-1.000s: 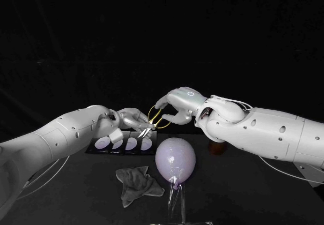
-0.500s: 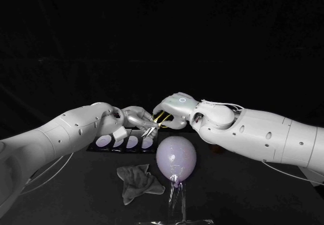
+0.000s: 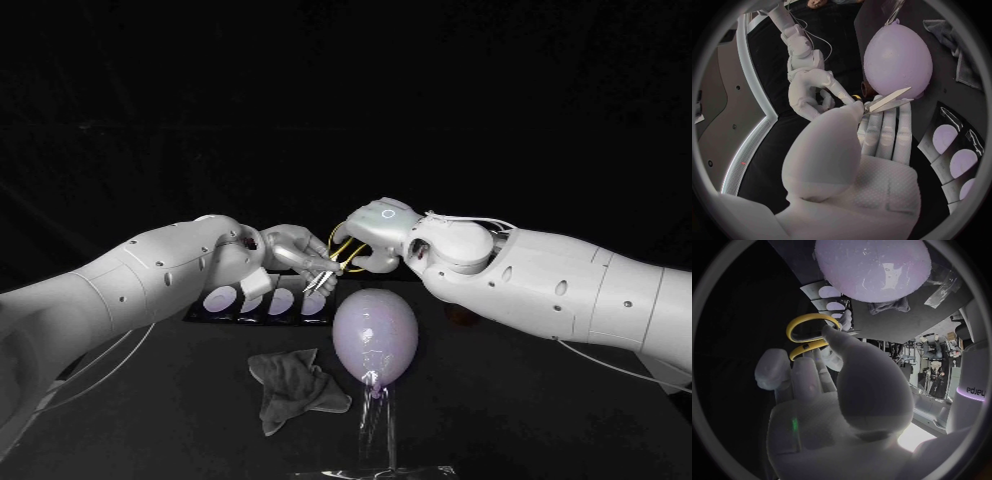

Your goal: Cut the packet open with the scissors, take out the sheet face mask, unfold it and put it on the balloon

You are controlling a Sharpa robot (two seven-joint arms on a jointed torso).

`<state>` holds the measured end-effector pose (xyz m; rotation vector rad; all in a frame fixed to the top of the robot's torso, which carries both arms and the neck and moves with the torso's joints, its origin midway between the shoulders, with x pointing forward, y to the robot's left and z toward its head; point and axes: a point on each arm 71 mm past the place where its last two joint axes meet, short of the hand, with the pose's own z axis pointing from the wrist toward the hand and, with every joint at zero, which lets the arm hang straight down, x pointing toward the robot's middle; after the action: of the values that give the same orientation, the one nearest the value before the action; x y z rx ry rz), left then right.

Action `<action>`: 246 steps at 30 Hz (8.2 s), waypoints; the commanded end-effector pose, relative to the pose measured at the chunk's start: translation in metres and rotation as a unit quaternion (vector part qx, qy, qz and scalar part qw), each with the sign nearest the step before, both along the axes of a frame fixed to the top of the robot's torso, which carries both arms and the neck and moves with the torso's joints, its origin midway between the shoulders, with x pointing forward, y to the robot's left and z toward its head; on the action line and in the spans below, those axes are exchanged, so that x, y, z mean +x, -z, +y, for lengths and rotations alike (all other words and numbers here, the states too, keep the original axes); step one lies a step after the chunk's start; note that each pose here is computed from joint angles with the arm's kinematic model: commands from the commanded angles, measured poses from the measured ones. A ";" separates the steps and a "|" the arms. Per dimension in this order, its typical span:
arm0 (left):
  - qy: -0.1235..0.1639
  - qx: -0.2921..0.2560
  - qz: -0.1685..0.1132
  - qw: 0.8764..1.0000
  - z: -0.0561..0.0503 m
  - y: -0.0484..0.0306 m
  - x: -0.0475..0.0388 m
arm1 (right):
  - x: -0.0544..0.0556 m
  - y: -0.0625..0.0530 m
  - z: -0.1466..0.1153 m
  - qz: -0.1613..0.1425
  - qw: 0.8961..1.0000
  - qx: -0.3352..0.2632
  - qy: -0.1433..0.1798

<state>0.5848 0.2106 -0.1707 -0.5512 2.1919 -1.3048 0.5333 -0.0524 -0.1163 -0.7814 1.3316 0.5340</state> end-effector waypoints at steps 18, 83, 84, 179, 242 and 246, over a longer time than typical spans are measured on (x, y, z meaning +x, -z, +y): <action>0.063 -0.035 -0.013 0.997 -0.029 -0.0316 -0.0166 | 0.008 0.019 0.000 0.019 0.997 -0.061 0.039; 0.160 -0.106 0.013 0.981 -0.082 -0.0536 -0.0458 | 0.009 0.029 -0.004 0.075 0.991 -0.039 0.103; 0.160 -0.107 0.013 0.981 -0.082 -0.0539 -0.0460 | 0.009 0.029 -0.004 0.075 0.991 -0.041 0.103; -0.277 -0.220 -0.107 0.929 0.106 0.0017 -0.0426 | -0.053 0.077 -0.193 0.478 0.640 0.539 0.267; -0.399 0.302 -0.128 0.856 0.235 0.0884 -0.0163 | -0.064 0.072 -0.192 0.501 0.641 0.544 0.207; -0.407 0.329 -0.121 0.843 0.235 0.0916 -0.0143 | -0.064 0.072 -0.193 0.500 0.643 0.542 0.207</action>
<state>0.5713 0.4440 -0.2593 -0.8428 1.6484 -0.2203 0.4699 -0.2469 -0.1898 1.0304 1.7002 1.2765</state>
